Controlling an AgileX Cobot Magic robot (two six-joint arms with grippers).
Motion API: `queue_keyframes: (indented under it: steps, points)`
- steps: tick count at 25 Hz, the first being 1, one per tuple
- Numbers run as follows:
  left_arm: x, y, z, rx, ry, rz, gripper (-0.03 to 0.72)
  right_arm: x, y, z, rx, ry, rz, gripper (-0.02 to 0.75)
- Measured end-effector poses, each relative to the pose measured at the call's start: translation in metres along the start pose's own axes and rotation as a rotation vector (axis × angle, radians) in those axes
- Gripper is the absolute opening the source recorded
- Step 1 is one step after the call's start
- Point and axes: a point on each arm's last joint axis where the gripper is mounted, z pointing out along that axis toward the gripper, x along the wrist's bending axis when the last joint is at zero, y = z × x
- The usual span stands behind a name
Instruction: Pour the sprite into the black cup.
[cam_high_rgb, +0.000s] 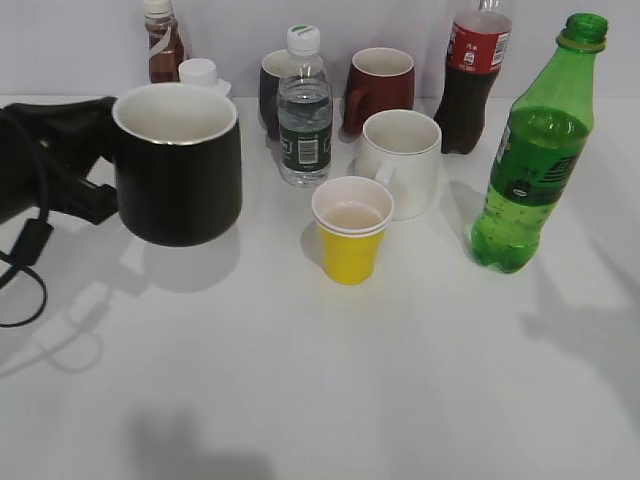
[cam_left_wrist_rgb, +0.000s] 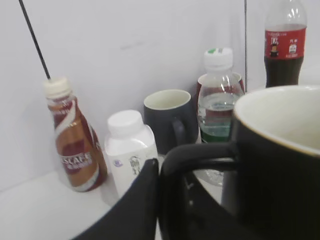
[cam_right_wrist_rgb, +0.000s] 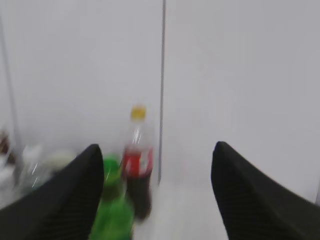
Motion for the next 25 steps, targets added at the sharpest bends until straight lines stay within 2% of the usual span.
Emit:
queue_keyframes:
  steps: [3,7,11,14,20,25]
  points:
    - [0.001,0.012,-0.009,-0.001,0.009,0.014,0.051,-0.002,-0.012,0.032,0.067,-0.016,0.019,0.487]
    - [0.002,0.018,-0.018,0.032,0.020,0.025,0.051,-0.002,-0.064,0.058,0.268,-0.038,0.120,0.461]
    - [0.002,0.017,-0.020,0.073,0.023,0.026,0.050,-0.004,-0.135,0.043,0.419,-0.101,0.225,0.458]
    - [0.002,0.016,-0.020,0.084,0.023,0.026,0.050,-0.004,-0.171,0.018,0.436,-0.115,0.253,0.458]
    - [0.002,0.016,-0.020,0.086,0.023,0.026,0.050,0.014,-0.180,0.022,0.385,0.115,0.134,0.465]
    - [0.002,0.016,-0.020,0.086,0.023,0.026,0.050,0.024,-0.205,0.044,0.459,0.229,0.129,0.536]
